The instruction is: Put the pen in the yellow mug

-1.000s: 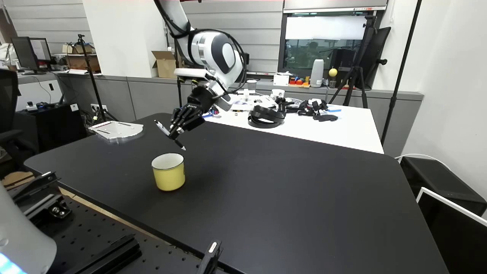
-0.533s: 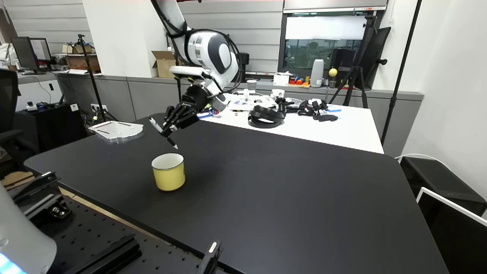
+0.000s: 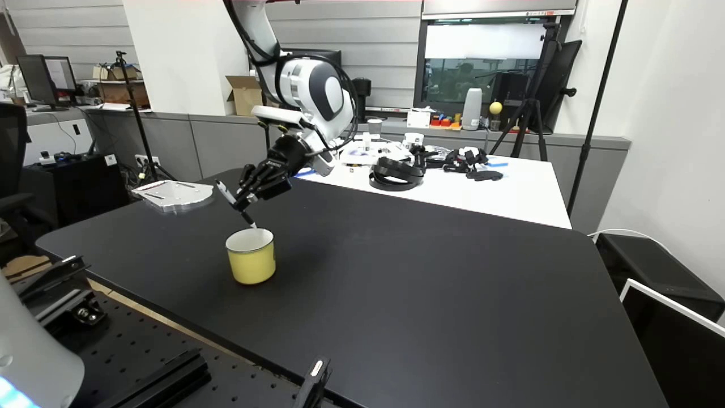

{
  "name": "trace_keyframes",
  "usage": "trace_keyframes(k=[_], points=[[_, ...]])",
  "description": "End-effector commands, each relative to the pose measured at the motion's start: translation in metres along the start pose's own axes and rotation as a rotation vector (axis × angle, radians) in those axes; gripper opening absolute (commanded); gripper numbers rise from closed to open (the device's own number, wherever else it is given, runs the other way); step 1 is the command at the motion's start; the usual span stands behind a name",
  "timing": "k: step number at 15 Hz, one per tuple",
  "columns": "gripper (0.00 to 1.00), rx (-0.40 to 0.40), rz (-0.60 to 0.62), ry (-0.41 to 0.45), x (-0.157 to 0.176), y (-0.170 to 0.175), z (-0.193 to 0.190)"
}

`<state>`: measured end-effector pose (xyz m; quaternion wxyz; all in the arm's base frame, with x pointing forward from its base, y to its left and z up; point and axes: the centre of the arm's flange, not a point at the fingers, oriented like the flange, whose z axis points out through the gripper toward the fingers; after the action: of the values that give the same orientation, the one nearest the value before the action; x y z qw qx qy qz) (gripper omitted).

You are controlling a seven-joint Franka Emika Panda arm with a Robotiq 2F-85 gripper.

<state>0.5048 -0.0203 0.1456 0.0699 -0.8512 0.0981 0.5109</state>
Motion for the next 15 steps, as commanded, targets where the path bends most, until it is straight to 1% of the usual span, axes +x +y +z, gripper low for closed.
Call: trace_keyframes(k=[1, 8, 15], points=[[0.03, 0.021, -0.009, -0.023, 0.011, 0.002, 0.005], [0.03, 0.027, -0.015, -0.050, 0.030, 0.008, 0.020], [0.03, 0.035, -0.016, -0.039, 0.046, 0.010, 0.030]])
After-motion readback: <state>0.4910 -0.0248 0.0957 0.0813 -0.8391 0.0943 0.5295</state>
